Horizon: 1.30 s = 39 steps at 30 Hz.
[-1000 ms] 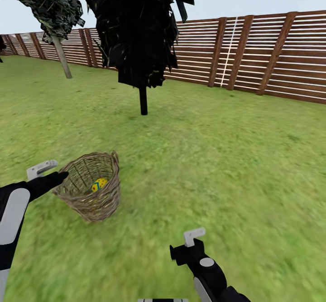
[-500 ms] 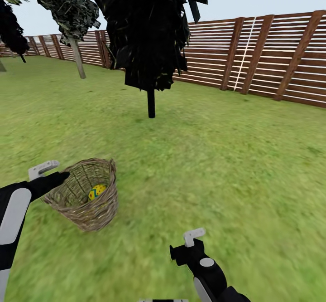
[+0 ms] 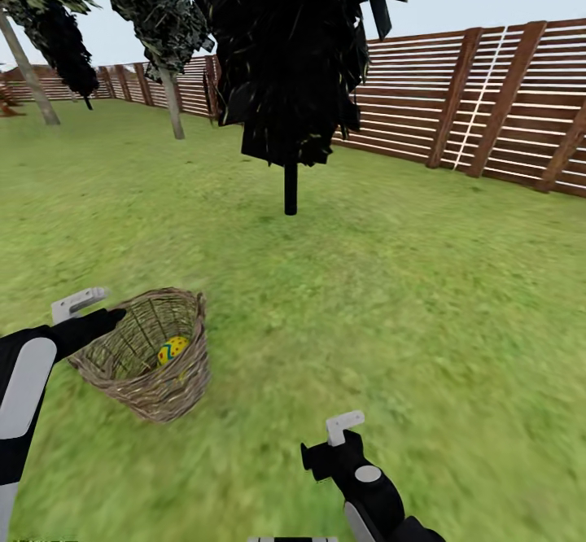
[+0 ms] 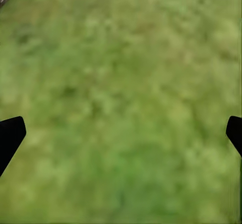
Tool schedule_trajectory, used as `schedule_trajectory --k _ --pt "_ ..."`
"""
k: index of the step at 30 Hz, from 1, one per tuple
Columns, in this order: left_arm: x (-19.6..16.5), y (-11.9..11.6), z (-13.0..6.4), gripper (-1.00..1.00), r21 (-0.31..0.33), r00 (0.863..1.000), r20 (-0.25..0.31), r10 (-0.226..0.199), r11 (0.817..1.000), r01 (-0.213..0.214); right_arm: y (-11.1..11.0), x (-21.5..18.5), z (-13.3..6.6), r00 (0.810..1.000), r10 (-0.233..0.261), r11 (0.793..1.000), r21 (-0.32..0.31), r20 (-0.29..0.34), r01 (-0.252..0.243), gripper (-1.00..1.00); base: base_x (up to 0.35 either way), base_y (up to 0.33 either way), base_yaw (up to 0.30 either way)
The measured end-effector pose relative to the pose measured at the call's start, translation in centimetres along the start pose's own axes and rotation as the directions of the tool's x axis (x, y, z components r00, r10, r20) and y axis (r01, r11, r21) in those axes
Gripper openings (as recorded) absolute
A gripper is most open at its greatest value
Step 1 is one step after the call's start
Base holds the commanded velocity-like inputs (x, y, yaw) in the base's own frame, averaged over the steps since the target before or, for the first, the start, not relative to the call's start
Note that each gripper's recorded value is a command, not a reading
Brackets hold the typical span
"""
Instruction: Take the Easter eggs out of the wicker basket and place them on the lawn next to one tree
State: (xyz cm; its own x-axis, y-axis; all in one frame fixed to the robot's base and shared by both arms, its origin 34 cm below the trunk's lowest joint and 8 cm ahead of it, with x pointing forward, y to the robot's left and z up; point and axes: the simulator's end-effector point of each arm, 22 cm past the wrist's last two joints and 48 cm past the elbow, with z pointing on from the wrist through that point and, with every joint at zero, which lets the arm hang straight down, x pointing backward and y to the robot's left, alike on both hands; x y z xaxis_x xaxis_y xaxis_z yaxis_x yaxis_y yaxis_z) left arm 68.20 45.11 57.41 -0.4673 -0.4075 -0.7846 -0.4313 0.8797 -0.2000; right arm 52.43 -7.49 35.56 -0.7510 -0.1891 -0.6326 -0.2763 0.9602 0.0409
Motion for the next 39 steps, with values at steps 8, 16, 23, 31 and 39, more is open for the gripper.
schedule_trajectory --k 8,16,23,31,39 --pt "0.0 -0.1 0.0 1.00 0.005 1.000 -0.002 0.001 1.000 -0.001 0.0 0.2 0.1 1.000 -0.002 1.000 0.000 -0.005 0.002 1.00 0.197 -0.243 0.289" --pt "1.6 -0.3 -0.2 1.00 0.016 0.996 -0.076 0.038 0.999 -0.037 0.2 0.8 0.2 1.000 -0.012 1.000 -0.001 -0.017 0.012 1.00 0.190 -0.243 0.288" --pt "3.0 -0.4 -0.3 1.00 0.019 0.988 -0.137 0.075 0.997 -0.073 0.4 0.9 0.2 1.000 -0.017 1.000 -0.003 -0.018 0.017 1.00 0.069 -0.167 0.129" --pt "5.6 -3.7 -0.1 1.00 0.065 0.968 -0.172 0.185 0.982 -0.176 1.5 0.7 0.1 0.999 -0.033 0.999 -0.022 0.000 0.033 1.00 0.007 -0.021 0.094" --pt "9.3 -0.5 1.5 1.00 -0.074 0.939 -0.277 0.203 0.970 -0.231 2.6 -0.4 0.0 0.999 -0.032 0.998 -0.047 0.024 0.033 1.00 0.001 -0.002 0.041"
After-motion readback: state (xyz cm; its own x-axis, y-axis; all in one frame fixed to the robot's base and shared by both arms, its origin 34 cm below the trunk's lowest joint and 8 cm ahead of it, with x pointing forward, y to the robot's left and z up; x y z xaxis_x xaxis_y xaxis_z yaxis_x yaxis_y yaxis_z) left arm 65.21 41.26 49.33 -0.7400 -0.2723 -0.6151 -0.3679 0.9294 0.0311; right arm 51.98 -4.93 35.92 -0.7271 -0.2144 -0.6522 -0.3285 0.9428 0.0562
